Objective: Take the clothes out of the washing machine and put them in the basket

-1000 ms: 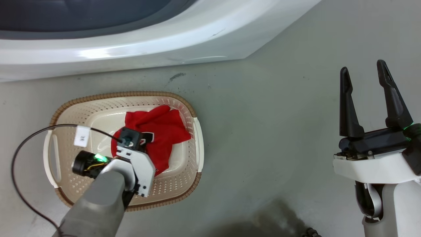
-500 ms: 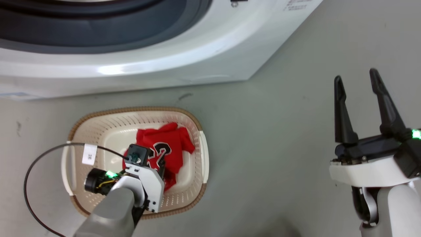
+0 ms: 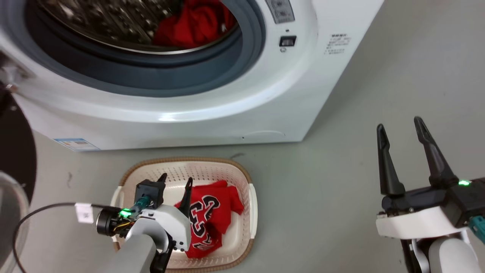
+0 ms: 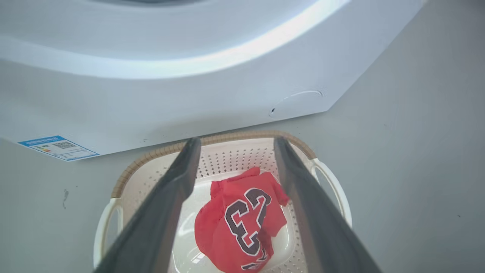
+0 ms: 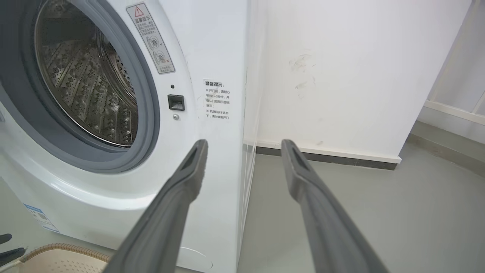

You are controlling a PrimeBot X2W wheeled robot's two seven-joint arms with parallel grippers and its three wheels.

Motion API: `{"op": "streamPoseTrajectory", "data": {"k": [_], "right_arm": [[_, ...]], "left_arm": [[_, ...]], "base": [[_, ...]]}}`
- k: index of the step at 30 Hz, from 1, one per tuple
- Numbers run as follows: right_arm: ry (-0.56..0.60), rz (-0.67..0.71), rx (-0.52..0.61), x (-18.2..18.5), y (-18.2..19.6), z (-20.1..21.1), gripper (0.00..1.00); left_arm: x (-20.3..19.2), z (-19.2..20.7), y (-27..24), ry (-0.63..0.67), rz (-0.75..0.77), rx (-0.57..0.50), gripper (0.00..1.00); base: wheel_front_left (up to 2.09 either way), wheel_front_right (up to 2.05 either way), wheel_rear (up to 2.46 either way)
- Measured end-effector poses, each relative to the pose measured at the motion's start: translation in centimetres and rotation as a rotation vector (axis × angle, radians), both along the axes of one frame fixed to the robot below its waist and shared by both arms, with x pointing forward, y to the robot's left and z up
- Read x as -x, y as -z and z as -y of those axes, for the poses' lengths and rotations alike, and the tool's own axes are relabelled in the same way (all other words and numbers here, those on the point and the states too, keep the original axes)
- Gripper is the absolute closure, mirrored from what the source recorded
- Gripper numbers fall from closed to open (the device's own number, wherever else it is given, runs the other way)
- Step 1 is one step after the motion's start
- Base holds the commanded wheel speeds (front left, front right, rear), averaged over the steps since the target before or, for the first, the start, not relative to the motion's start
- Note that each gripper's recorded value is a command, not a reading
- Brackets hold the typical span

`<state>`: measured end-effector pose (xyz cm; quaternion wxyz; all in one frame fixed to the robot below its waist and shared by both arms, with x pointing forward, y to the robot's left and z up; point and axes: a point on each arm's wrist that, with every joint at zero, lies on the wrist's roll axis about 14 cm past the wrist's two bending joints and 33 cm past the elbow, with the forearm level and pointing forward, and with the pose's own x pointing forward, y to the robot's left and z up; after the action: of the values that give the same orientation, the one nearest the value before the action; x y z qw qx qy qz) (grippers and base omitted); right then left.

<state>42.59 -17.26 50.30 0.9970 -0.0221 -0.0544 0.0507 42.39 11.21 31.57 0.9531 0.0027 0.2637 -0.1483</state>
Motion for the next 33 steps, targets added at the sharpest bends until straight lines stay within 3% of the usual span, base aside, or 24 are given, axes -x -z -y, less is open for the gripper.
{"op": "streamPoseTrajectory", "data": {"k": [10,17,33], "right_arm": [[-0.032,0.038,-0.01,1.9,-1.8,-1.2,0.0],[-0.043,0.065,-0.017,2.4,-2.8,-1.5,0.0],[-0.023,0.02,-0.035,-1.0,-0.4,-0.7,0.0]], "left_arm": [[0.2,-2.4,-8.6,-0.159,0.281,0.047,0.0],[-0.4,-2.3,-12.4,-0.158,0.408,0.061,0.0],[-16.6,-0.2,-15.1,0.022,0.488,-0.037,0.0]], "base": [[0.0,0.0,0.0],[0.0,0.0,0.0],[0.0,0.0,0.0]]}}
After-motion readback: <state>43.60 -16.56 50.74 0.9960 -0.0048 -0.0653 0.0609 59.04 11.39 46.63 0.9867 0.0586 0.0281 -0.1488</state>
